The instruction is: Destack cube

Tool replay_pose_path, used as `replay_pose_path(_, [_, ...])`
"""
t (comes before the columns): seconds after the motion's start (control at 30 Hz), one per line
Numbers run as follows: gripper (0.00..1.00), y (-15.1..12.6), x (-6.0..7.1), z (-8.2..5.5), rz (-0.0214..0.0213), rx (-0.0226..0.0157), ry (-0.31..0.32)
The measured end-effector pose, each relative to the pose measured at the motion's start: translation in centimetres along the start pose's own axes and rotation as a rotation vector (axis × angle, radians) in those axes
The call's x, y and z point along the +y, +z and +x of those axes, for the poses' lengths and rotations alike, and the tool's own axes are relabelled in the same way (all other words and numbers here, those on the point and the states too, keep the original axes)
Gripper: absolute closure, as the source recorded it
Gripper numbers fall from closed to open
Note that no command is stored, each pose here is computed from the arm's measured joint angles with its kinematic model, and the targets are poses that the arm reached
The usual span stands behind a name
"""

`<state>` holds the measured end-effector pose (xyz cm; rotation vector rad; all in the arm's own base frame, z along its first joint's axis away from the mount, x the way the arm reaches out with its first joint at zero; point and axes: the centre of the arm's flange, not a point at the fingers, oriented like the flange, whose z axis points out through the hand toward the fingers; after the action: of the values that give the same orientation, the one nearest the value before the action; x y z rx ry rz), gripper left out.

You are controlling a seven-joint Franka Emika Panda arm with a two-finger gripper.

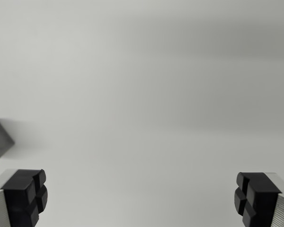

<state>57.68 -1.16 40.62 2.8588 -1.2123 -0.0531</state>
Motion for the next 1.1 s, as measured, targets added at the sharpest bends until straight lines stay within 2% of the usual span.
replay_pose_path(0.6, [0.00,1.1,-0.8,-2.5,0.0032,0.0026,-0.043])
replay_pose_path(1.1, [0.00,2.5,-1.8,-5.8,0.0065,0.0065,-0.104])
